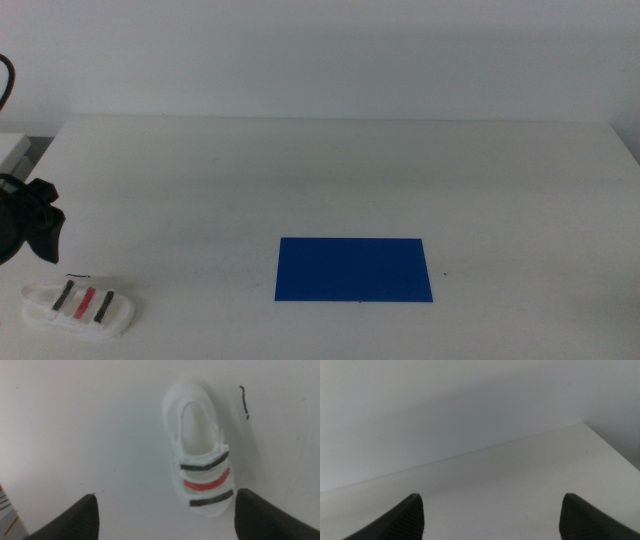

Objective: Use one arm to grab the shoe from the table and place it on the mat.

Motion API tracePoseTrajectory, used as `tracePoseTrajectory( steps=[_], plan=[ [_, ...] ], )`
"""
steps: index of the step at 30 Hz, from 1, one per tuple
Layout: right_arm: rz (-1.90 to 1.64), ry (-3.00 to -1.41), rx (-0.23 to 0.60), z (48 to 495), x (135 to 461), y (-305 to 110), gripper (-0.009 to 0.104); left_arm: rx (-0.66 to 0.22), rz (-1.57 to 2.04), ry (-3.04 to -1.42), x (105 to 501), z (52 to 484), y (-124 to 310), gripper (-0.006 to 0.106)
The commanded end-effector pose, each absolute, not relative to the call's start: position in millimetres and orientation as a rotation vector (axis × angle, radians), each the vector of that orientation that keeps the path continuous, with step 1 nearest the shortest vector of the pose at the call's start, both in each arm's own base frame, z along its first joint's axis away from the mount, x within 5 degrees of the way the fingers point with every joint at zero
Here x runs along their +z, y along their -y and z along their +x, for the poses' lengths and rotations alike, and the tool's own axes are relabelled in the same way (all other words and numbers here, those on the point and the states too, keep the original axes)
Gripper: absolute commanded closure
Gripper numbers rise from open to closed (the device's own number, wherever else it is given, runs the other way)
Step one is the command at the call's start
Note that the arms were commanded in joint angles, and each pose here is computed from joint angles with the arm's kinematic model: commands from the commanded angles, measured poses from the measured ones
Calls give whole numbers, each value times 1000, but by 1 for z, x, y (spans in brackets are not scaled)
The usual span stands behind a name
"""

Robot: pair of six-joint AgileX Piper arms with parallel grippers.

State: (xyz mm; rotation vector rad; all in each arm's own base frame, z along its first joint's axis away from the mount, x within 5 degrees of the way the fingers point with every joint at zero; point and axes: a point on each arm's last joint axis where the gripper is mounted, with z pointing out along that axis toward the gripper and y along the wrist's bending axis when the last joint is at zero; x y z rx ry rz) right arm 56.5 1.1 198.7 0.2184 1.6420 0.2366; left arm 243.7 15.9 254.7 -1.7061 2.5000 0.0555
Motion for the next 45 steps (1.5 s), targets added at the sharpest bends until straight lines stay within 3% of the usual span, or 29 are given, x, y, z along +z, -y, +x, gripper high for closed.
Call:
tracePoseTrajectory(
  steps=[1,9,14,31,33,35,39,41,43,45],
  plan=[
    [207,-1632,230,56,199,-1,16,37,-1684,-2478,257,247,-17,10],
    [207,-1632,230,56,199,-1,16,-56,-1707,-2442,256,252,-14,10],
    [207,-1632,230,56,199,-1,16,-105,-1939,-2379,243,257,-25,10],
    [207,-1632,230,56,199,-1,16,-23,-2081,-2373,169,294,-31,12],
    [207,-1632,230,56,199,-1,16,-27,-2096,-2374,163,296,-31,19],
    [207,-1632,230,56,199,-1,16,-38,-2103,-2369,161,297,-30,33],
    [207,-1632,230,56,199,-1,16,-71,-2103,-2378,168,301,-22,85],
    [207,-1632,230,56,199,-1,16,-8,-2113,-2385,177,306,-8,102],
    [207,-1632,230,56,199,-1,16,18,-2094,-2389,190,313,17,102],
    [207,-1632,230,56,199,-1,16,-77,-2032,-2385,206,324,48,102]
  ],
)
